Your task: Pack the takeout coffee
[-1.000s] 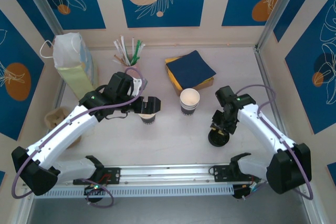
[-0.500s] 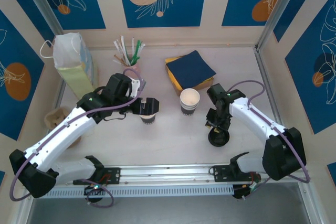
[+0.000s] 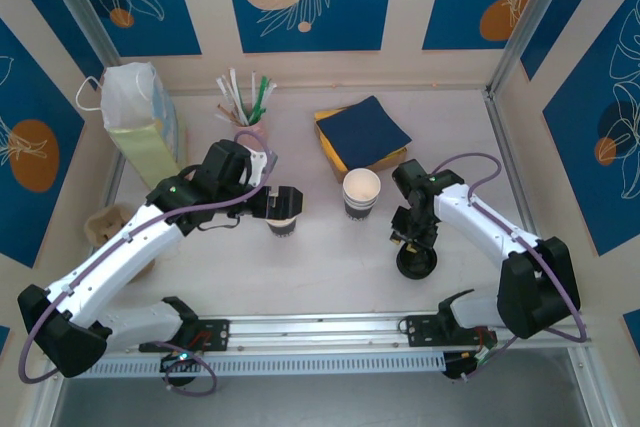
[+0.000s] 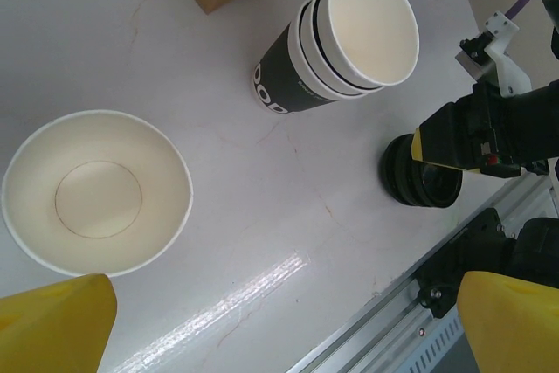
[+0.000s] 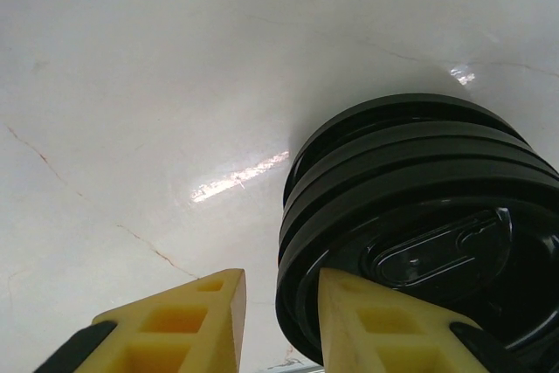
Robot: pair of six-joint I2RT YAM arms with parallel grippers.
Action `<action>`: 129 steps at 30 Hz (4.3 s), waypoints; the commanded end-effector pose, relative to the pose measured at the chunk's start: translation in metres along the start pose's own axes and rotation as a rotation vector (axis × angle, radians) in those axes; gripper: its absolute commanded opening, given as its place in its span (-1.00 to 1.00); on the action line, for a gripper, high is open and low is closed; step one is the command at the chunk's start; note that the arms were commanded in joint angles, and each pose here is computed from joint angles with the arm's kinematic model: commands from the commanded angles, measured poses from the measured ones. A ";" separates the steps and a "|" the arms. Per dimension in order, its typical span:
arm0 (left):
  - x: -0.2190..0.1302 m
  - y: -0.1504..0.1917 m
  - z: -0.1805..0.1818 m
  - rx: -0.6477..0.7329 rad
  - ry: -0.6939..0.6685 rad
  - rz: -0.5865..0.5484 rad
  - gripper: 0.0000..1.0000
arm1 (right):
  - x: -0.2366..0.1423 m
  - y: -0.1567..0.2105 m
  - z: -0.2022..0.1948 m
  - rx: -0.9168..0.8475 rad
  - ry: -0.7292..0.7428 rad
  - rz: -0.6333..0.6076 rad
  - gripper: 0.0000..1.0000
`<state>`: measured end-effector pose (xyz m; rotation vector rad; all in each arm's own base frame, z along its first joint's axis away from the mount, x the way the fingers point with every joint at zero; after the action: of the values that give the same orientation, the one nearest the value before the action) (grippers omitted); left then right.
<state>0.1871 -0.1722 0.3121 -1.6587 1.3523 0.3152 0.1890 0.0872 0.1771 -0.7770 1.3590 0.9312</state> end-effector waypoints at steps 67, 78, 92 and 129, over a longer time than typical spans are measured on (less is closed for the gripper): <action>-0.013 -0.025 -0.015 -0.120 0.126 -0.117 1.00 | -0.189 0.023 0.040 -0.329 -0.704 -0.350 -0.80; -0.007 -0.054 -0.028 -0.268 0.260 -0.192 1.00 | -0.203 0.001 0.093 -0.577 -0.940 -0.327 -0.80; -0.021 -0.091 -0.020 -0.528 0.372 -0.306 0.92 | -0.214 -0.027 0.148 -0.881 -1.269 -0.208 -0.80; -0.035 -0.103 0.002 -0.821 0.652 -0.213 0.77 | -0.220 -0.019 0.202 -1.189 -1.480 -0.123 -0.80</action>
<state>0.2704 -0.1590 0.3771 -2.7377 1.5681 0.2828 0.3032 0.2351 0.4017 -0.6503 -0.5586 1.6578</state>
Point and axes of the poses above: each hand's point on the last joint's axis, 136 mm out from that joint toward the fingers, its own x axis out along the fingers, its own z axis along the line the jaws close on, y = z × x, the point moved 10 cm from there along -x, back along the fingers, and after that the axes turned 2 degrees about -x, right-handed, at the moved point
